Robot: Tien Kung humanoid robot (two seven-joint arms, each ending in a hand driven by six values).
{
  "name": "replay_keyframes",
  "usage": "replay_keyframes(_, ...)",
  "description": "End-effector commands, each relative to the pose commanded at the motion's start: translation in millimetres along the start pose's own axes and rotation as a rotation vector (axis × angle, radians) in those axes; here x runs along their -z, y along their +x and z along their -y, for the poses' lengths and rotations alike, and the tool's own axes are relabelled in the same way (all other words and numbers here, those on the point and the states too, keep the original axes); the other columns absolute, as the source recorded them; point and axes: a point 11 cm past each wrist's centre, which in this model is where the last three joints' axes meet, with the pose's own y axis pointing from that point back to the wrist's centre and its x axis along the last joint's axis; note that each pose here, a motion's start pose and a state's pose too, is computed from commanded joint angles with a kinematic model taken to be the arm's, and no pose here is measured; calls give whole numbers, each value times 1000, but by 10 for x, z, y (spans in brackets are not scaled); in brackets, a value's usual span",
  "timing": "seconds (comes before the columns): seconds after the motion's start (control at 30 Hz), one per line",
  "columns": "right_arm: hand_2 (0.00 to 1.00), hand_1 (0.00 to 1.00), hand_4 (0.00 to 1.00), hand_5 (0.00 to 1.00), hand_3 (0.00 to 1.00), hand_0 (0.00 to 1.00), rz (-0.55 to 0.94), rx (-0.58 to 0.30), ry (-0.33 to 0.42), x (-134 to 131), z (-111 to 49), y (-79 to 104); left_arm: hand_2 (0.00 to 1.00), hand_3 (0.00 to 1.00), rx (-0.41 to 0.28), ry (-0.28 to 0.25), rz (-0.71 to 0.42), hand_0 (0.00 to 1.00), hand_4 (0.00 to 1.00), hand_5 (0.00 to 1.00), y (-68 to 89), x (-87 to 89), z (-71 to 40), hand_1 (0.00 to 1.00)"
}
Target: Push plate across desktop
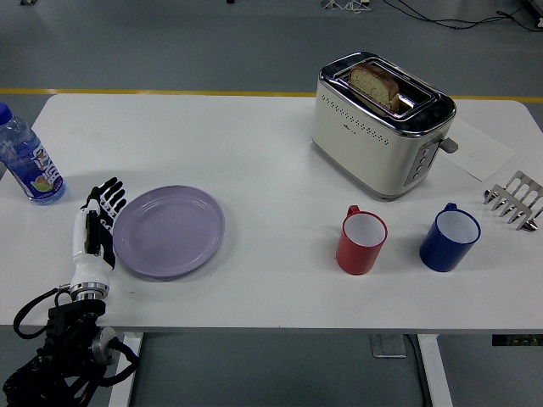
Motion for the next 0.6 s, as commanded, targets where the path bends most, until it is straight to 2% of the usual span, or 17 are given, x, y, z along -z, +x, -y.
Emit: replay_keyframes(0.6,633,618,363,152,579,640,-1,2,-6,-33,5,-4,805,736,90,28,-9,794,456,998,-365,73,-41,811)
